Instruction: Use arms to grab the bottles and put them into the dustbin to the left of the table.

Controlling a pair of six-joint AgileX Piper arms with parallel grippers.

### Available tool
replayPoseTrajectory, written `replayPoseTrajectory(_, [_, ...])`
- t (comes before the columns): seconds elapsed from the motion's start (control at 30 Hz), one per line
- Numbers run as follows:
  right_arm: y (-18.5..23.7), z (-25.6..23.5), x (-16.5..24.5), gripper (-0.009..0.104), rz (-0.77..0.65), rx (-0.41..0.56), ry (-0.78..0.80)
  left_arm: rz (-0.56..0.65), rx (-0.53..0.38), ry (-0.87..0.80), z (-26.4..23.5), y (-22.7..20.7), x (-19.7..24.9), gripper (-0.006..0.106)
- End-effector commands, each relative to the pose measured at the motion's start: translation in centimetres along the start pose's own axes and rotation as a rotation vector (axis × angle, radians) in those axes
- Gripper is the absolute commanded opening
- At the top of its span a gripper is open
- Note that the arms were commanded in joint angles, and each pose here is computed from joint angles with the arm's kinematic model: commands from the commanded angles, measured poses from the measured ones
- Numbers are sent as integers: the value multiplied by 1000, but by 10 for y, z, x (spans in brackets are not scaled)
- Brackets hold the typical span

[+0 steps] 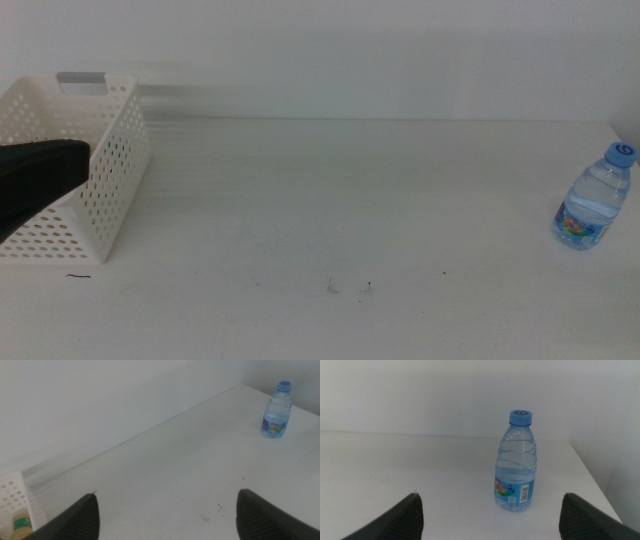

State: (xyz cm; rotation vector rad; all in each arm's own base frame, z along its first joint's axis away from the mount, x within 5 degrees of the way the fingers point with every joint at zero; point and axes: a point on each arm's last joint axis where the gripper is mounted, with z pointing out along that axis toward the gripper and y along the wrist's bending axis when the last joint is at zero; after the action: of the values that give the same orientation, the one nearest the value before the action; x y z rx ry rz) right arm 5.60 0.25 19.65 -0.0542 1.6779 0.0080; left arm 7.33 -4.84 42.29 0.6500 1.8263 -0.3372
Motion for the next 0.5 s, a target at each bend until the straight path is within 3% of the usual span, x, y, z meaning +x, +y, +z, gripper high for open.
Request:
replayPoseTrajectory(0.0, [-1, 0, 0, 83, -19, 10, -11, -9, 3, -14, 0, -1, 0, 94])
replayPoseTrajectory(0.1, [0, 0, -5, 83, 126, 1, -70, -9, 0, -19, 0, 0, -1, 94])
replayPoseTrajectory(0.3, [-2, 1, -20, 83, 24, 24, -210, -5, -5, -17, 0, 0, -1, 94])
replayPoseTrajectory(0.47, [-3, 23, -15, 83, 27, 28, -83, -5, -5, -17, 0, 0, -1, 94])
